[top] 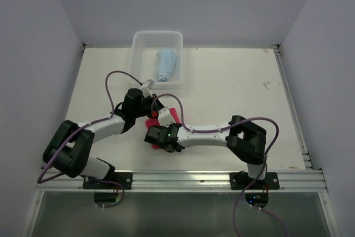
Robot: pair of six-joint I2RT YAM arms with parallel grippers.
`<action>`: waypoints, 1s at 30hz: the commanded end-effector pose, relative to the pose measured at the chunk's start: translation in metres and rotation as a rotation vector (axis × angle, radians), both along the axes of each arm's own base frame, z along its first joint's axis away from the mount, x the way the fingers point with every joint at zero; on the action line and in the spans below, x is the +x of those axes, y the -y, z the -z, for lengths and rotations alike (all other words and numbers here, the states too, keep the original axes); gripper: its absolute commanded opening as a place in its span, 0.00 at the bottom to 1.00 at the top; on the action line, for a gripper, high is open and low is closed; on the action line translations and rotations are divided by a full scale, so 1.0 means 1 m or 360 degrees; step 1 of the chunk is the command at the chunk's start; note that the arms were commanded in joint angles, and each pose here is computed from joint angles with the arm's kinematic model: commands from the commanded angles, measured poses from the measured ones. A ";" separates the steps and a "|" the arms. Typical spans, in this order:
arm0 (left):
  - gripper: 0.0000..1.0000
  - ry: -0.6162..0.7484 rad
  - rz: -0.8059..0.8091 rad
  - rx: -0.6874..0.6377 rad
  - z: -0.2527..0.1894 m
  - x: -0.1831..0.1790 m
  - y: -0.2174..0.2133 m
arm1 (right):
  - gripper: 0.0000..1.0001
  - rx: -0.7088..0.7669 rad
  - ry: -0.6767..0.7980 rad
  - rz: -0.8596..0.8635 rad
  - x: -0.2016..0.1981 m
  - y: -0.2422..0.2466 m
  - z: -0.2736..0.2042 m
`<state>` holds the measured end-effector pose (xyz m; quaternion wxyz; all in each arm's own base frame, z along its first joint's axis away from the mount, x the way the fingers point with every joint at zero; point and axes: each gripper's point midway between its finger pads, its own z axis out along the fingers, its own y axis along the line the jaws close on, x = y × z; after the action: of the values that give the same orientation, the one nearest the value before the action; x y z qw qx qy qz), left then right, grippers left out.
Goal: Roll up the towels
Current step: Roll the towel
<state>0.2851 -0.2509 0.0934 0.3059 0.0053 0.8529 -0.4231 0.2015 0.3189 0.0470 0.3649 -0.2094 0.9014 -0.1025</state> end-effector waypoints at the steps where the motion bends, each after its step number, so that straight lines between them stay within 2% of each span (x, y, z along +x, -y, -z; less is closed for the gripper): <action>1: 0.00 -0.0006 0.0153 -0.0074 0.004 -0.022 0.017 | 0.00 0.0075 0.0011 -0.0024 0.005 -0.024 -0.005; 12: 0.00 -0.0092 0.0112 0.0122 0.053 -0.030 0.001 | 0.01 0.0092 0.0020 -0.0076 0.004 -0.037 -0.014; 15: 0.00 -0.0117 0.0072 0.0197 0.065 -0.031 -0.008 | 0.10 0.0107 0.0029 -0.0069 0.004 -0.033 -0.021; 18: 0.00 -0.0144 0.0034 0.0242 0.073 -0.033 -0.017 | 0.14 0.0167 0.0032 -0.0053 0.001 -0.027 -0.028; 24: 0.00 -0.0182 0.0007 0.0265 0.083 -0.036 -0.027 | 0.31 0.0445 -0.0034 -0.0073 -0.006 -0.030 -0.040; 30: 0.00 -0.0194 -0.0024 0.0276 0.087 -0.039 -0.036 | 0.39 0.0904 -0.0143 -0.0004 0.001 -0.027 -0.057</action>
<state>0.2615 -0.2415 0.0414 0.2815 0.0108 0.8712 -0.4021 0.1946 0.3326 0.0796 0.3680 -0.1646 0.9135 0.0542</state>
